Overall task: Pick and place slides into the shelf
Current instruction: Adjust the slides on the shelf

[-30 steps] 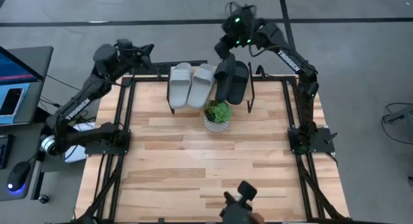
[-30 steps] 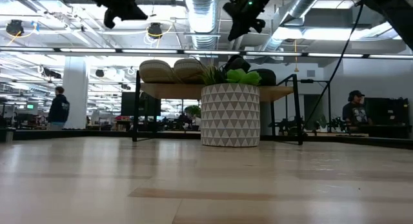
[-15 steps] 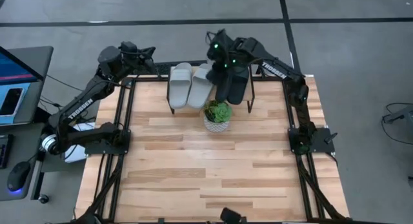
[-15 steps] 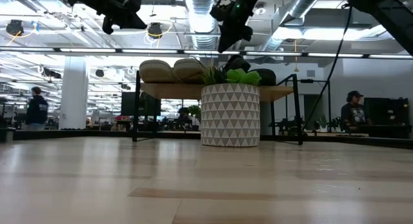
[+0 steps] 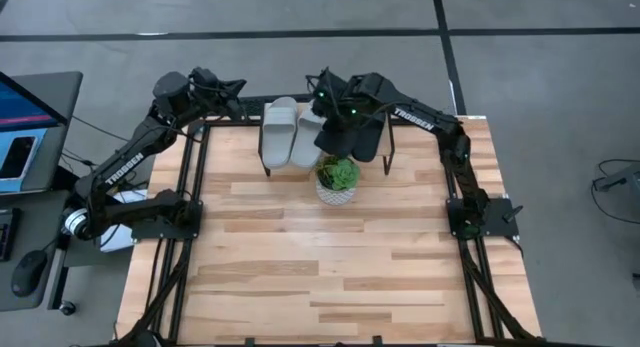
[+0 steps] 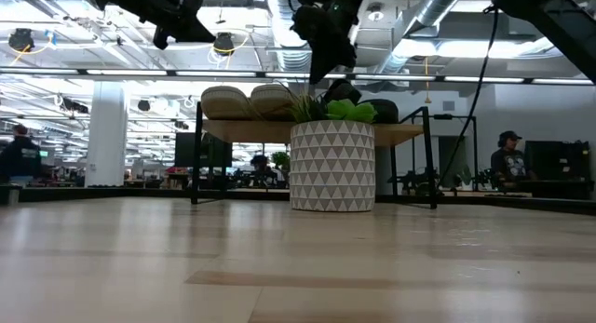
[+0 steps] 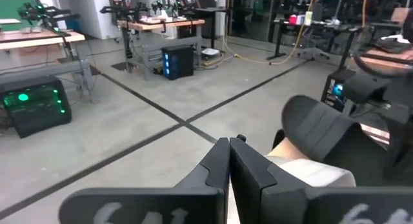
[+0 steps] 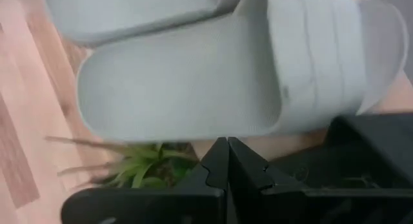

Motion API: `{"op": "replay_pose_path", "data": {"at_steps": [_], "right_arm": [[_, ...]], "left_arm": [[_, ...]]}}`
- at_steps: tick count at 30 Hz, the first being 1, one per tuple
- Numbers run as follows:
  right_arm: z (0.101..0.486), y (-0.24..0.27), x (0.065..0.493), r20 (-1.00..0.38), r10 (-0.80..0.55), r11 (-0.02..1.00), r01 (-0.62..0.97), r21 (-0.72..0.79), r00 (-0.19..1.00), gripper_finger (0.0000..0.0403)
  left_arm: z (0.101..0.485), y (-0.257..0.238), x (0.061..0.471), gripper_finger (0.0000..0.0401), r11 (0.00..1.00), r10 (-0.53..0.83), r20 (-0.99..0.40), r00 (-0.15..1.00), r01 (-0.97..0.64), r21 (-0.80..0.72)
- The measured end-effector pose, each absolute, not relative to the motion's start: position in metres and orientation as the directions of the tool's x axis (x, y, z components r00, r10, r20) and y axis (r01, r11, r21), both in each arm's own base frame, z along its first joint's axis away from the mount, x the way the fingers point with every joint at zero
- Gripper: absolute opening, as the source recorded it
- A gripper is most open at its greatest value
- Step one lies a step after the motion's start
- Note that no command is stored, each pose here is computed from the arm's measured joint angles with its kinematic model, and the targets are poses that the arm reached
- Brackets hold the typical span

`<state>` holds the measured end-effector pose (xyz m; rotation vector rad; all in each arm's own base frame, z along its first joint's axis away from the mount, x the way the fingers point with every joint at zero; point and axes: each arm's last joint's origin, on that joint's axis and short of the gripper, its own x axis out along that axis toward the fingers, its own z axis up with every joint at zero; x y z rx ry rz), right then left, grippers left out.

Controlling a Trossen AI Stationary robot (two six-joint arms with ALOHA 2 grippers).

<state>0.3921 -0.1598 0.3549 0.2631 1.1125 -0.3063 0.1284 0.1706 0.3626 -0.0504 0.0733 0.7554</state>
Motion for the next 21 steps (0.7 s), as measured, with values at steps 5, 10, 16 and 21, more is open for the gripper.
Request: {"op": "replay_pose_path", "data": {"at_steps": [5, 10, 16, 21], "right_arm": [[0.333, -0.162, 0.398, -0.943, -0.122, 0.907, 0.421, 0.021, 0.309, 0.0], [0.321, -0.166, 0.399, -0.962, -0.138, 0.9, 0.435, -0.021, 0.237, 0.0], [0.307, -0.173, 0.404, -0.966, -0.19, 0.889, 0.449, -0.094, 0.174, 0.0], [0.303, -0.181, 0.403, -0.963, -0.219, 0.876, 0.466, -0.123, 0.156, 0.0]], "left_arm": [[0.363, 0.17, 0.128, 0.0, 0.733, 0.677, -0.085, 0.731, -0.68, -0.017], [0.363, 0.169, 0.127, 0.0, 0.733, 0.677, -0.085, 0.731, -0.68, -0.013], [0.362, 0.169, 0.127, 0.0, 0.733, 0.676, -0.096, 0.731, -0.68, -0.015], [0.362, 0.169, 0.127, 0.0, 0.733, 0.676, -0.096, 0.731, -0.68, -0.016]]}}
